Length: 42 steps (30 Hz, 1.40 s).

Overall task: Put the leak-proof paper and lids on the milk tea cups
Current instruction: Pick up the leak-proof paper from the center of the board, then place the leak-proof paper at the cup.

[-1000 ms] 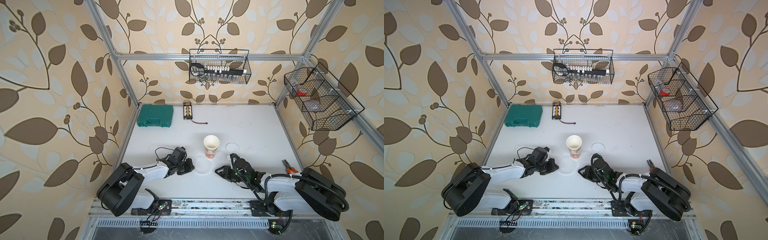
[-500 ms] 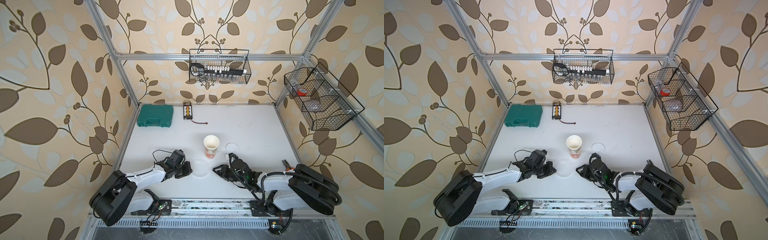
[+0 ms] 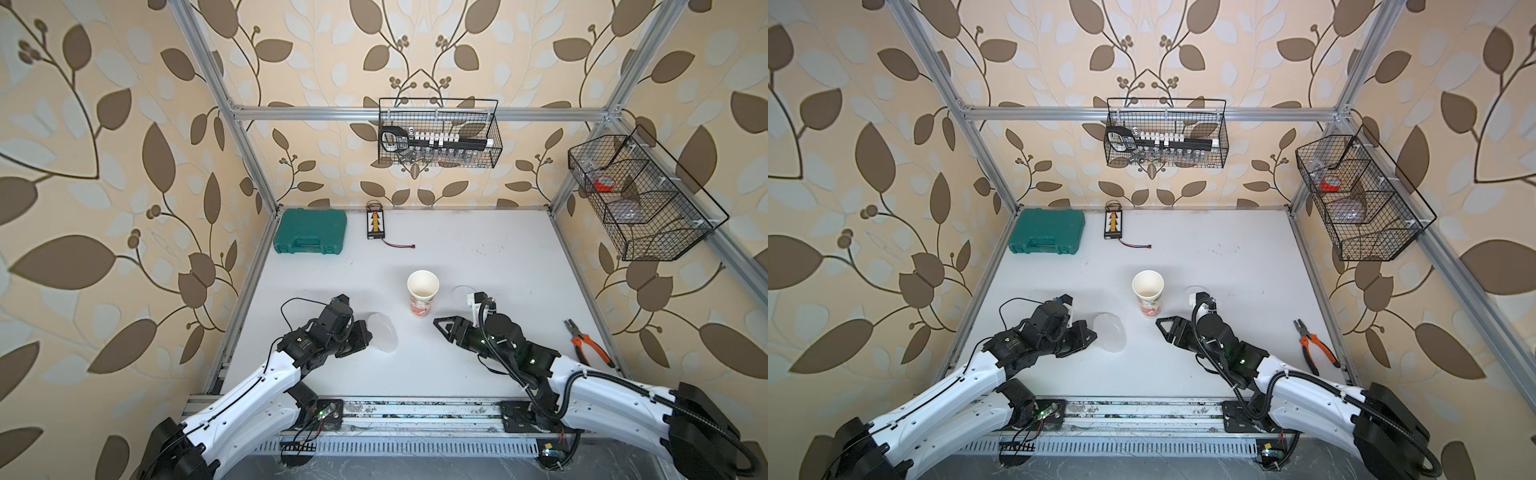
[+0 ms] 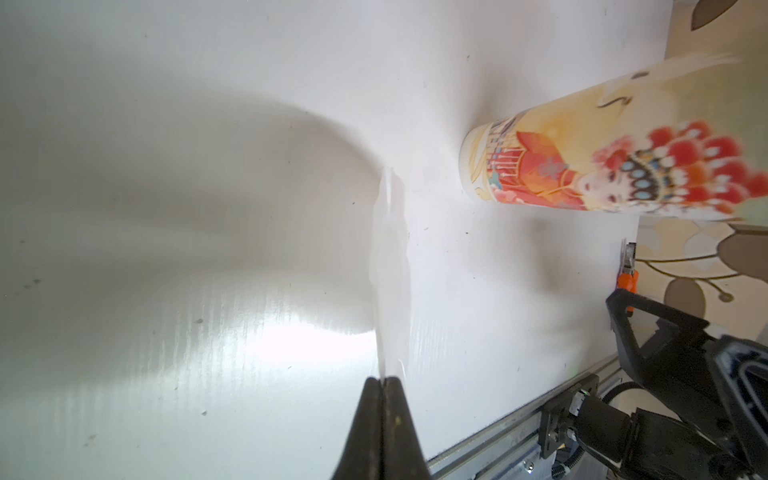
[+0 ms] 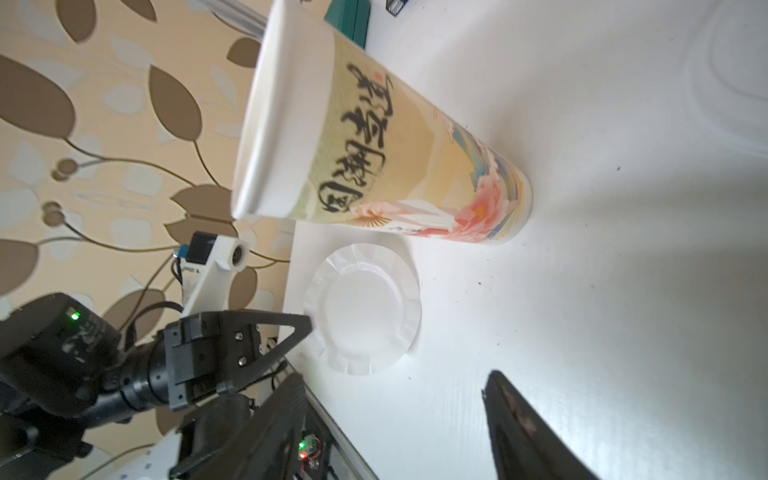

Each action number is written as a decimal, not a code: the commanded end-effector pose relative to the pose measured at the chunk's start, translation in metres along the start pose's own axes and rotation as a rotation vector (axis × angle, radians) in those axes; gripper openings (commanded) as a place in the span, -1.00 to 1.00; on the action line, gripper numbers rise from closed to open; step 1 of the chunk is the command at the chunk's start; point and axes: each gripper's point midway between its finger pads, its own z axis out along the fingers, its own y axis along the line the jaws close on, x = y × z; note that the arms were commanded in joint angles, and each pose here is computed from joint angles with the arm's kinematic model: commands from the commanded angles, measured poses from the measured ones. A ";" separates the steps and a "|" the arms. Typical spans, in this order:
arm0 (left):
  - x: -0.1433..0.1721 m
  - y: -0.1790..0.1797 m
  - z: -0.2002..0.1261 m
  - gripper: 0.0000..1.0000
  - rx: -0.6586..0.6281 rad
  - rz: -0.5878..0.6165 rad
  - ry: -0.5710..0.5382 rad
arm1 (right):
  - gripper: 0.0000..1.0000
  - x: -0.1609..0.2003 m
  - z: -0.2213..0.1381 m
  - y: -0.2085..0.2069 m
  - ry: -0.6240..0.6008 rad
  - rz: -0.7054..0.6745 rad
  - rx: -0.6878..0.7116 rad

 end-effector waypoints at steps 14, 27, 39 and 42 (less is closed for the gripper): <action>-0.063 -0.132 -0.088 -1.00 0.246 0.086 -0.112 | 1.00 -0.063 -0.050 0.026 -0.131 -0.211 0.144; -0.091 -0.242 -0.123 -1.00 0.563 0.186 -0.079 | 1.00 -0.115 -0.061 0.020 -0.190 -0.192 0.167; -0.096 -0.264 -0.057 -1.00 0.644 0.145 0.064 | 1.00 -0.144 -0.061 0.012 -0.204 -0.160 0.167; -0.088 -0.246 -0.036 -1.00 0.589 0.137 0.098 | 0.99 -0.147 -0.057 0.013 -0.198 -0.158 0.159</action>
